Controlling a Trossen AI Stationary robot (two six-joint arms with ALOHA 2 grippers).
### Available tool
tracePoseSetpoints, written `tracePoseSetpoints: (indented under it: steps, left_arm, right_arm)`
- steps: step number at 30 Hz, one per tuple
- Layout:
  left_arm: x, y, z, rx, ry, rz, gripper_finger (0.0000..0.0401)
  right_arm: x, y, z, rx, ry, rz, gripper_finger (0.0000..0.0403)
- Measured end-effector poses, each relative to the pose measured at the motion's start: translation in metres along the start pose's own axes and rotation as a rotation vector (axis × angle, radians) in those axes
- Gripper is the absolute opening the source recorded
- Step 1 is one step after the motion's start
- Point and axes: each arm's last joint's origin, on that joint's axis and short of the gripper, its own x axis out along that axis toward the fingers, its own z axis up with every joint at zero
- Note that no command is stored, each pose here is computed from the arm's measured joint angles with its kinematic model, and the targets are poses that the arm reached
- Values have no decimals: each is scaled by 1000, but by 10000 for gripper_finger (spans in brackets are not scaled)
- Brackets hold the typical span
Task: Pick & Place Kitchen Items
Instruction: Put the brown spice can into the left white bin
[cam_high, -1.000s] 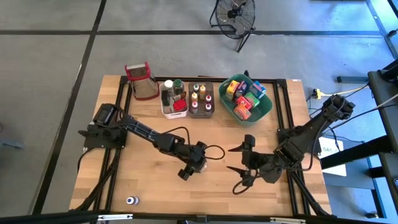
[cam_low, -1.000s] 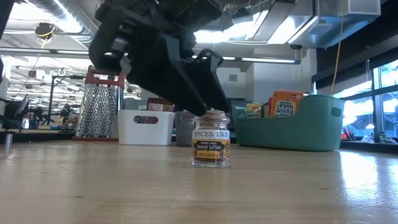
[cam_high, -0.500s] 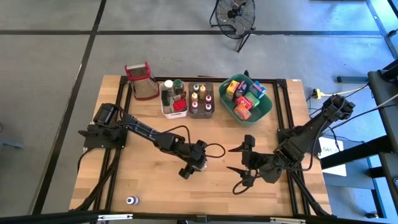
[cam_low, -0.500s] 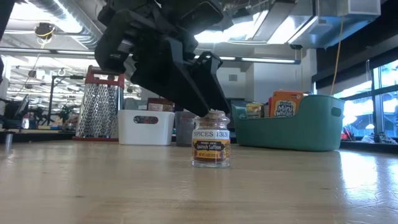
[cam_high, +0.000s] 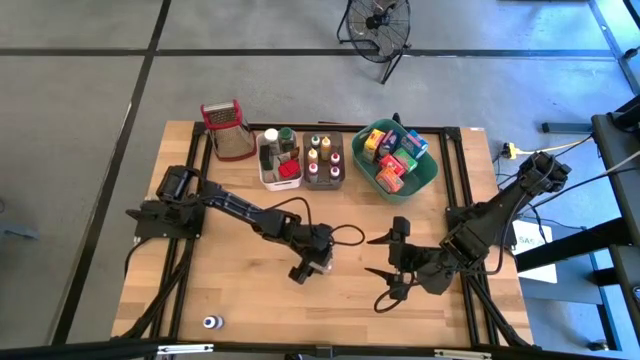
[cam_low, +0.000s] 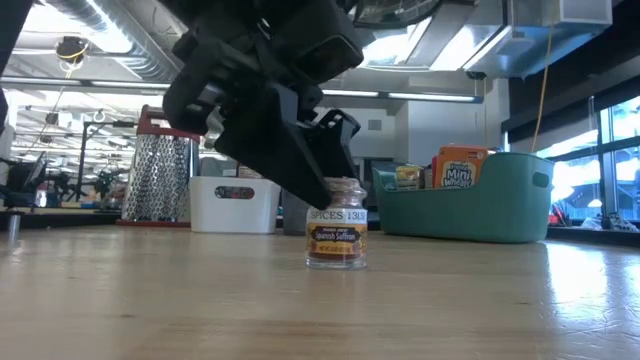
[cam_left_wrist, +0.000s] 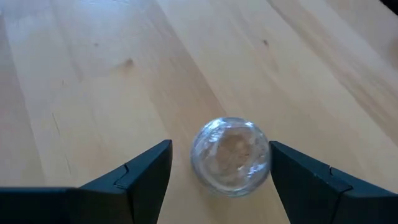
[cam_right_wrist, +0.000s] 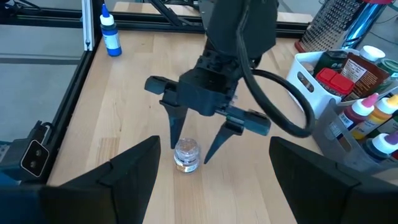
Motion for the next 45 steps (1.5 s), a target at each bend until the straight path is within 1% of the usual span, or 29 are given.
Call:
tracePoseSetpoints:
  steps: [14,20,28,32,37,39,45]
  left_arm:
    - [0,0,3,23,-26,5,258]
    - [10,0,-3,21,-18,-15,258]
    - [10,2,-2,18,-28,-22,257]
    - [10,2,-2,35,-28,-22,240]
    - [10,2,-2,34,-29,-23,193]
    - [10,2,-2,34,-30,-25,180]
    - [10,1,-2,30,-31,-36,180]
  right_arm:
    - [0,0,-1,-5,5,-2,305]
    - [0,0,-1,-4,5,-2,305]
    - [0,0,-1,-2,8,-2,305]
    - [0,0,-1,-3,9,-3,305]
    - [0,0,-1,-1,10,-3,305]
    - [0,0,-1,-1,10,-3,305]
    - [0,0,-1,0,10,-2,305]
